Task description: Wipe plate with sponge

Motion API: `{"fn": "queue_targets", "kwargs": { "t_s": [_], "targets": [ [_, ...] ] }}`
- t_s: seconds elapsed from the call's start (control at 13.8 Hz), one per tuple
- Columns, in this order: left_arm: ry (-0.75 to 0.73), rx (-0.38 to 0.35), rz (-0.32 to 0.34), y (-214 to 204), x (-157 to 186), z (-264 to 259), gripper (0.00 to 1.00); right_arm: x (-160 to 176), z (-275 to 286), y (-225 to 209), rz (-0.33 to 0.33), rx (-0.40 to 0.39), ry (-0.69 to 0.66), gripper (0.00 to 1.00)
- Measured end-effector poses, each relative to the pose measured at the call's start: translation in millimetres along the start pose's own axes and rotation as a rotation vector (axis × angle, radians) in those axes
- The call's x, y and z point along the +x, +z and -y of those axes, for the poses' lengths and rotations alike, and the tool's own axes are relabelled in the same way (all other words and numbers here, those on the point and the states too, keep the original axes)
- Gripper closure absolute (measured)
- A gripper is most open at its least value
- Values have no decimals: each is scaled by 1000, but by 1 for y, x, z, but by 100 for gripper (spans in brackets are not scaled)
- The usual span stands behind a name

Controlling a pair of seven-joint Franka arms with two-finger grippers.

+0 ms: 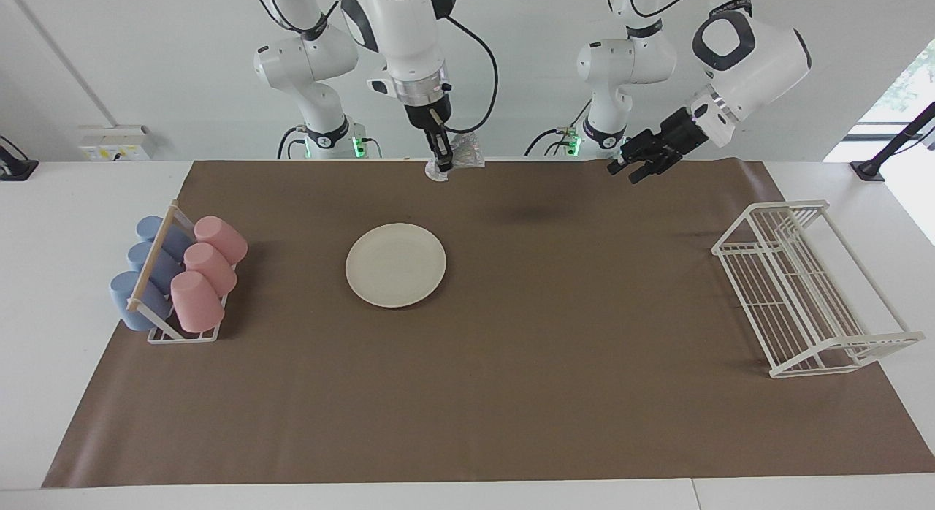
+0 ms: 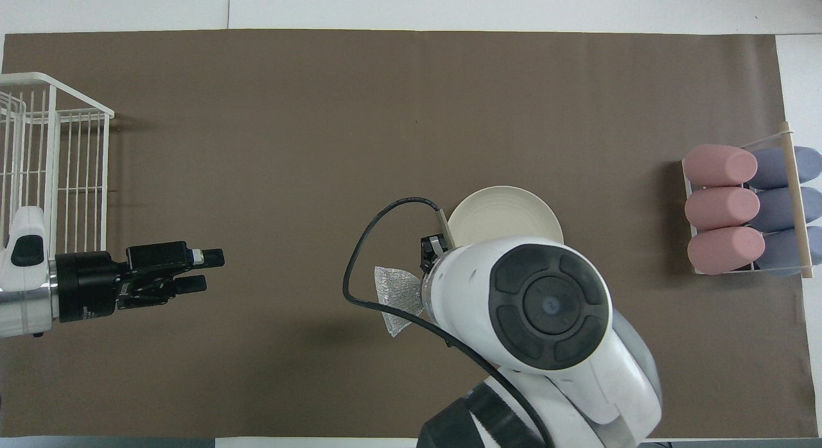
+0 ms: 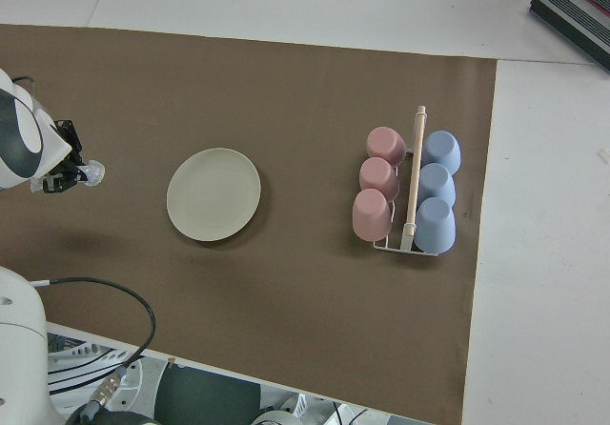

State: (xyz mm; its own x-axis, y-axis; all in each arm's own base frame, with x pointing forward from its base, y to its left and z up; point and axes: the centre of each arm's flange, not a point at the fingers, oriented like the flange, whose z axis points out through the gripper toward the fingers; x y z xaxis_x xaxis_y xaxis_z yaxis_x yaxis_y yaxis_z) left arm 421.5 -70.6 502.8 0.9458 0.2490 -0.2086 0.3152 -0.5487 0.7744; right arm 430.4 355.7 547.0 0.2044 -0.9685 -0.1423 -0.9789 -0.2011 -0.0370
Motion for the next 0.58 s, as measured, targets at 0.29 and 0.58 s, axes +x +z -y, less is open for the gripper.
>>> {"fn": "queue_targets", "kwargs": {
  "t_s": [0.29,0.58],
  "targets": [
    [-21,-163,46,17,-10,-24,0,-42,18,3,-24,28,44,89],
    [19,-237,89,55,-29,-52,0,-40,24,8,-29,22,50,89]
  ]
}}
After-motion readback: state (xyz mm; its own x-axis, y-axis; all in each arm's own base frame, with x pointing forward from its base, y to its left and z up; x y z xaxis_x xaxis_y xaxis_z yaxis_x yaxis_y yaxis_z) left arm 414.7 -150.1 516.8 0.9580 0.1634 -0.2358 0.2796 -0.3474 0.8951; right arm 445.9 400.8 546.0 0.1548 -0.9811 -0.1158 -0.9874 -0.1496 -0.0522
